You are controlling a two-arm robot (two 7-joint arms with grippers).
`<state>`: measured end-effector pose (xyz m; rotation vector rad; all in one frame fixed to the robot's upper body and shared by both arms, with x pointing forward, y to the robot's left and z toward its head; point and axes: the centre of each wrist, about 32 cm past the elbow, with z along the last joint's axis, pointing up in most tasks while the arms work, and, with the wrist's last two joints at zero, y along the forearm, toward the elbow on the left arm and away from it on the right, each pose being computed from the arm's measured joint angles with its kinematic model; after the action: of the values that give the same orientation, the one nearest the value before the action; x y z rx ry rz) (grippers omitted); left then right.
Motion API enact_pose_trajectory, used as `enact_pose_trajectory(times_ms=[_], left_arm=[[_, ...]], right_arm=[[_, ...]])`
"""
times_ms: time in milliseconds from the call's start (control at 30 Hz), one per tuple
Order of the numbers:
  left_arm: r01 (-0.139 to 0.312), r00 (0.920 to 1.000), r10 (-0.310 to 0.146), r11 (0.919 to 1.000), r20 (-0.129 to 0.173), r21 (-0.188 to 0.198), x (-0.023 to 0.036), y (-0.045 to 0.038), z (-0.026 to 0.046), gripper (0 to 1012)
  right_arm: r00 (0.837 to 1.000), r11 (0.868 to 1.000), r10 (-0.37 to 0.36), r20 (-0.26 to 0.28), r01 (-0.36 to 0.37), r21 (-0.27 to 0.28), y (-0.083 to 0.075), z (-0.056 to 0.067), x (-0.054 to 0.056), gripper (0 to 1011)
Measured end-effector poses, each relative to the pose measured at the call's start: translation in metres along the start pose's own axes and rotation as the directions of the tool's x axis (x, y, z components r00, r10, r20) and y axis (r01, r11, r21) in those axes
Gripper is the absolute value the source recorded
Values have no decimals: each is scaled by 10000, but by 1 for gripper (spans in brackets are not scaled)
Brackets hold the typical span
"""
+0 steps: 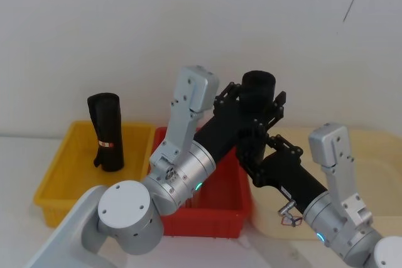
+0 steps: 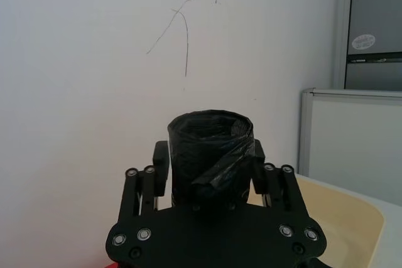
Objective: Pick up the garbage bag with the one hand and transfer it to the other hand.
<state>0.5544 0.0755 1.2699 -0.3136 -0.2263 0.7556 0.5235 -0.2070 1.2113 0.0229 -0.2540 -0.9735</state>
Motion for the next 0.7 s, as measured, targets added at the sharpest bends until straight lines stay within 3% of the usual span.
enact_pose_trajectory(times_ms=[333,700], left_arm=[[-1,10000,1,10000,-2,1,0,0,0,999],[-1,10000,1,10000,-2,2,0,0,0,1001]], right_arm=[[9991,9992,-411,-67,411,-17,-26,2,52,521],[9919,9918,-1261,-180,1257,-208,-72,-27,203,521]])
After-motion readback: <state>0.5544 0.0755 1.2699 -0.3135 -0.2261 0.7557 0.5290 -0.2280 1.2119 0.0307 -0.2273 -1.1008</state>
